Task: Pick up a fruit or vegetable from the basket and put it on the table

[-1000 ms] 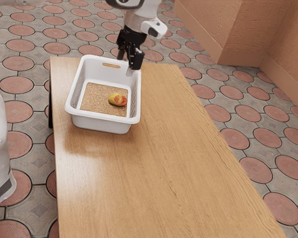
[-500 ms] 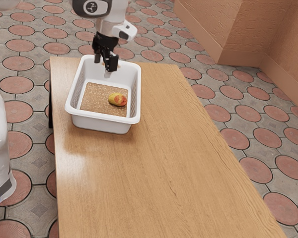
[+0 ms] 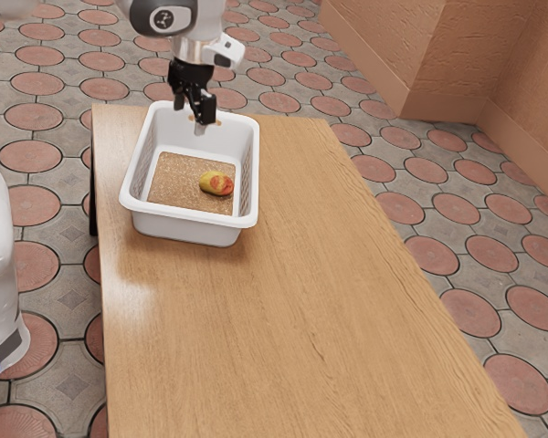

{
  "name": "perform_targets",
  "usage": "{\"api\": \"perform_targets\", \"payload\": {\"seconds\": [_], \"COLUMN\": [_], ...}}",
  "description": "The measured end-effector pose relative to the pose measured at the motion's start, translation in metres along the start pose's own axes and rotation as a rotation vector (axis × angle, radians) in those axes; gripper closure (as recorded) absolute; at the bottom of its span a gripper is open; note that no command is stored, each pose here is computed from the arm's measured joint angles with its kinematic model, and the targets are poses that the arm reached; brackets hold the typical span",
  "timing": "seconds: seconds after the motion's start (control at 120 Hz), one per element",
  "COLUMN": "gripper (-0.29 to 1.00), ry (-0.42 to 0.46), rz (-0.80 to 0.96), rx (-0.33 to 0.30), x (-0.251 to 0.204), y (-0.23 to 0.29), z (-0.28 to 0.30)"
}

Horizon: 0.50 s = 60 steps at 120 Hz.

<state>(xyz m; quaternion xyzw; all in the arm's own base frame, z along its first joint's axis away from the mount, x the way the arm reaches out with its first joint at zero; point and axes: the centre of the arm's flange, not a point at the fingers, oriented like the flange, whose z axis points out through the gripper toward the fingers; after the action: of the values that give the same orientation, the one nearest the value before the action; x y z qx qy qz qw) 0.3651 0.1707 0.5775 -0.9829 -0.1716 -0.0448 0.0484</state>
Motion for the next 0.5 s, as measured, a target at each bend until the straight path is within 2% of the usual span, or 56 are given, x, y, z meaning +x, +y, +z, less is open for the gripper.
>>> {"api": "perform_targets", "payload": {"seconds": [0.175,0.342,0.5], "gripper": [0.0,0.0,0.0], "ry": [-0.016,-0.056,-0.116], "rz": [-0.01,-0.012,-0.041], "rx": [0.012,0.042,0.019], "x": [0.025,0.073,0.094], "y": [-0.008,-0.006,-0.014], "z": [0.022,0.042,0.055]}}
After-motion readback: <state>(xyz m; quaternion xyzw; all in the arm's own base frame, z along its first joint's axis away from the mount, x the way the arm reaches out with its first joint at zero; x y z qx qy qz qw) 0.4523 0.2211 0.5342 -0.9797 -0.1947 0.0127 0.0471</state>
